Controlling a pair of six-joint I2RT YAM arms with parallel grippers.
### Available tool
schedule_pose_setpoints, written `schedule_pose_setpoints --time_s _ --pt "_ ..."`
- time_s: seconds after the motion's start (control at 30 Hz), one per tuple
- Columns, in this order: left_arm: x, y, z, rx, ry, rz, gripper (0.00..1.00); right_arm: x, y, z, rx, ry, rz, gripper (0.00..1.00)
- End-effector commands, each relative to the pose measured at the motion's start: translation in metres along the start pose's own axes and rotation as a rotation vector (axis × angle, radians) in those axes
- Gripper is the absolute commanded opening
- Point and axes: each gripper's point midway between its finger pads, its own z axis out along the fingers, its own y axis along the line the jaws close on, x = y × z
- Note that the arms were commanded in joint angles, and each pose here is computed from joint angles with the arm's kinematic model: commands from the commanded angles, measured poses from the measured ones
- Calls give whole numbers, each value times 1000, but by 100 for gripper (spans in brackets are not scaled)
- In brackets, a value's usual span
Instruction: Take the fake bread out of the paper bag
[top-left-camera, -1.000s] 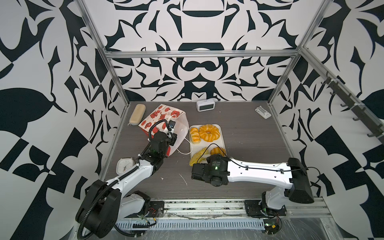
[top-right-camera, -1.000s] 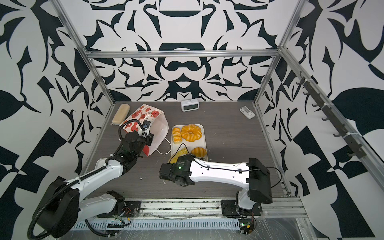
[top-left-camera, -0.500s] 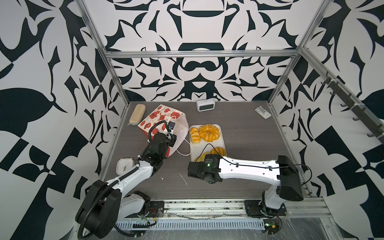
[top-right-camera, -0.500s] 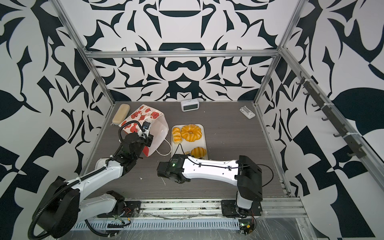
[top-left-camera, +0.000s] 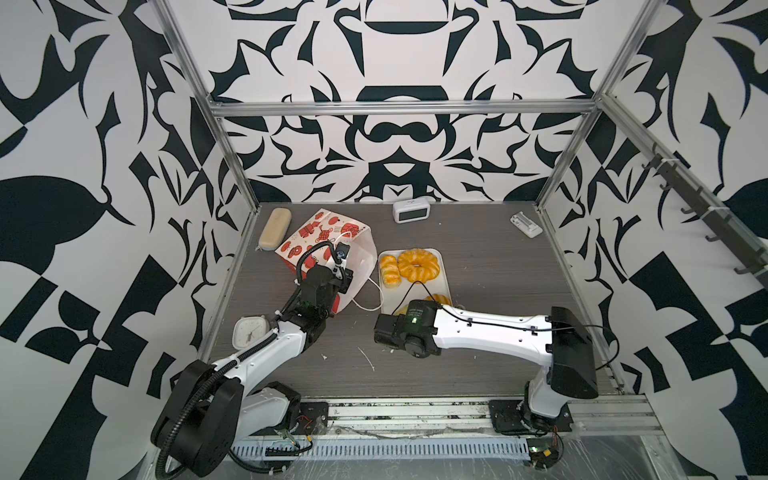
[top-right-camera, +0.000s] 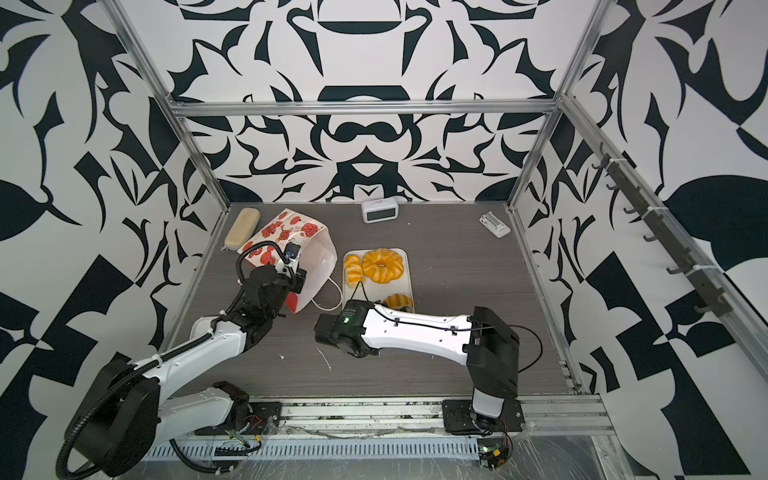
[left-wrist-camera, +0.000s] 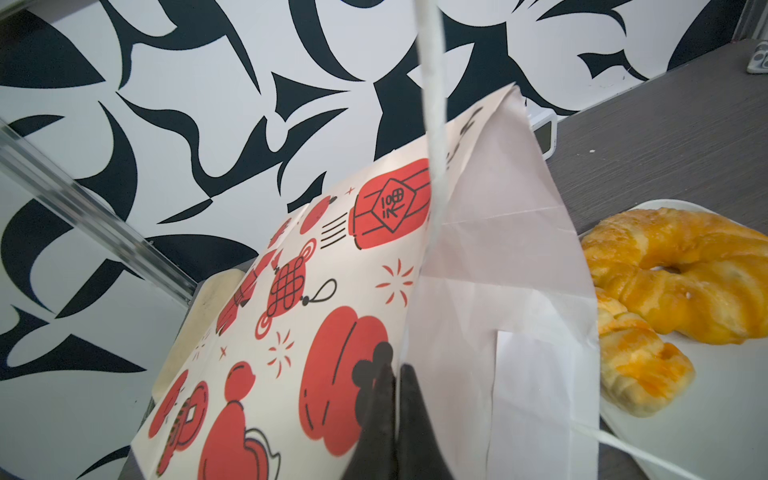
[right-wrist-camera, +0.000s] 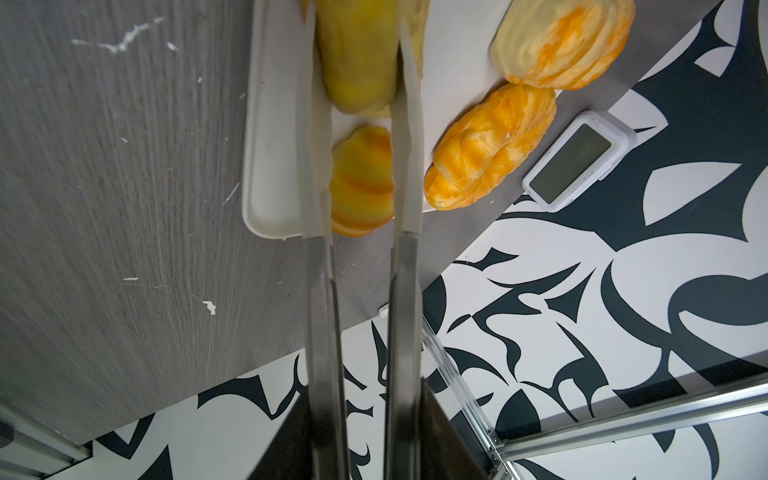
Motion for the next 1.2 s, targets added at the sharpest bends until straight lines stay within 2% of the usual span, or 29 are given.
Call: schedule_pose_setpoints --time_s 0.0,0.47,1.17 --pt "-11 5 -4 -9 -51 -36 4 -12 -16 -3 21 -66 91 40" --pt "-10 5 -3 -10 -48 -37 4 -16 -30 -17 24 -156 199 40" --pt "-10 4 -4 -7 -50 -39 4 -17 -55 -7 74 -161 305 42"
